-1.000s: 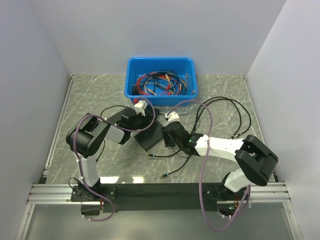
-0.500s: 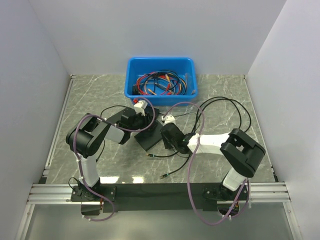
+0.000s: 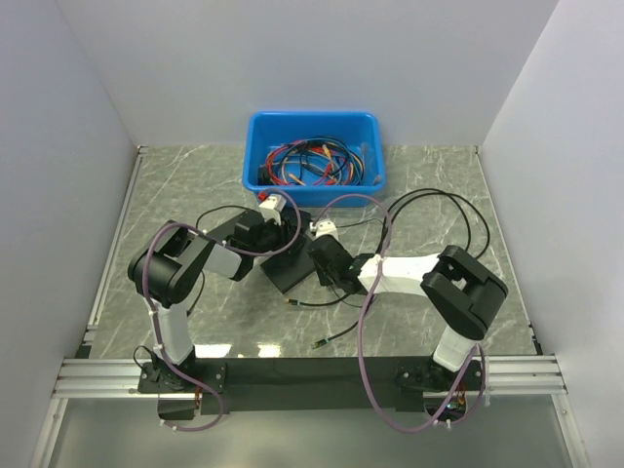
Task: Insert the plug into the switch port
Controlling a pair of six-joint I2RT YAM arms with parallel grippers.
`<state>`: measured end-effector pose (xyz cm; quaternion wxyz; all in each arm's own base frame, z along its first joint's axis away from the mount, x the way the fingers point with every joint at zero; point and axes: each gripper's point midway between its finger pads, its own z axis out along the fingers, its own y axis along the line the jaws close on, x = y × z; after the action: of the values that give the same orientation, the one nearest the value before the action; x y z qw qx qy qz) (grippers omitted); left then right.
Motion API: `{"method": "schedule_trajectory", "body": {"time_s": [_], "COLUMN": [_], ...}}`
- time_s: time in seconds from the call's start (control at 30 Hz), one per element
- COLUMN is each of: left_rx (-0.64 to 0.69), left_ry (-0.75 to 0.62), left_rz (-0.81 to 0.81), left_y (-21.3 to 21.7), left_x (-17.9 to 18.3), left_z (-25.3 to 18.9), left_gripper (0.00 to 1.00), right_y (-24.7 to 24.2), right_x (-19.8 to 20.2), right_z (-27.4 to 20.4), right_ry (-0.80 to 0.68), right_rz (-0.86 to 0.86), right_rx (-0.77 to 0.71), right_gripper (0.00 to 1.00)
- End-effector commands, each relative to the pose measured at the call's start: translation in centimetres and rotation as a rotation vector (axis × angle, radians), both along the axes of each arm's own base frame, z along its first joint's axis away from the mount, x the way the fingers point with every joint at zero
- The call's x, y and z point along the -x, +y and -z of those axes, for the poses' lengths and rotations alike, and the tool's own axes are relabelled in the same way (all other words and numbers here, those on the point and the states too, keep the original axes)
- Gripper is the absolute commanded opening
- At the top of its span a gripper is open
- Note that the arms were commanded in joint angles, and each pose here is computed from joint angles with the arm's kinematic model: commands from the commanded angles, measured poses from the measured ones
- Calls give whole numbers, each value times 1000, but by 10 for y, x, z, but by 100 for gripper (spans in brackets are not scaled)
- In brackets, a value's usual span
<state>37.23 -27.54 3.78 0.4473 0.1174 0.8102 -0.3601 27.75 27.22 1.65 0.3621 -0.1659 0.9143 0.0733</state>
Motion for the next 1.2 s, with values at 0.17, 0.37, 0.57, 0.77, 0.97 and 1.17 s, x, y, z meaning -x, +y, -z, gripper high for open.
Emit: {"method": "schedule_trajectory", "body": {"time_s": [0.17, 0.37, 0.57, 0.77, 0.97, 1.17], "left_rx": [-130, -118, -85, -145, -204, -239], "left_ry": [182, 179, 136, 106, 125, 156], "left_rz": [2, -17, -69, -201, -358, -490], "left_y": [19, 19, 17, 28, 53, 76], "left_x": [30, 26, 11, -21, -24, 24], "left_z": [58, 49, 9, -25, -55, -67], "left_gripper": [38, 39, 48, 50, 50, 51], "right_y": [23, 16, 4, 1, -9, -4], "right_x": [-27, -20, -7, 5, 21, 2], "right_z": [-19, -19, -24, -52, -75, -87], "right_ry": [-57, -51, -51, -86, -100, -103], "right_rz": [9, 9, 21, 25, 37, 104], "right_rx": [-45, -46, -76, -135, -198, -189], "right_gripper": [14, 23, 48, 51, 51, 52]}}
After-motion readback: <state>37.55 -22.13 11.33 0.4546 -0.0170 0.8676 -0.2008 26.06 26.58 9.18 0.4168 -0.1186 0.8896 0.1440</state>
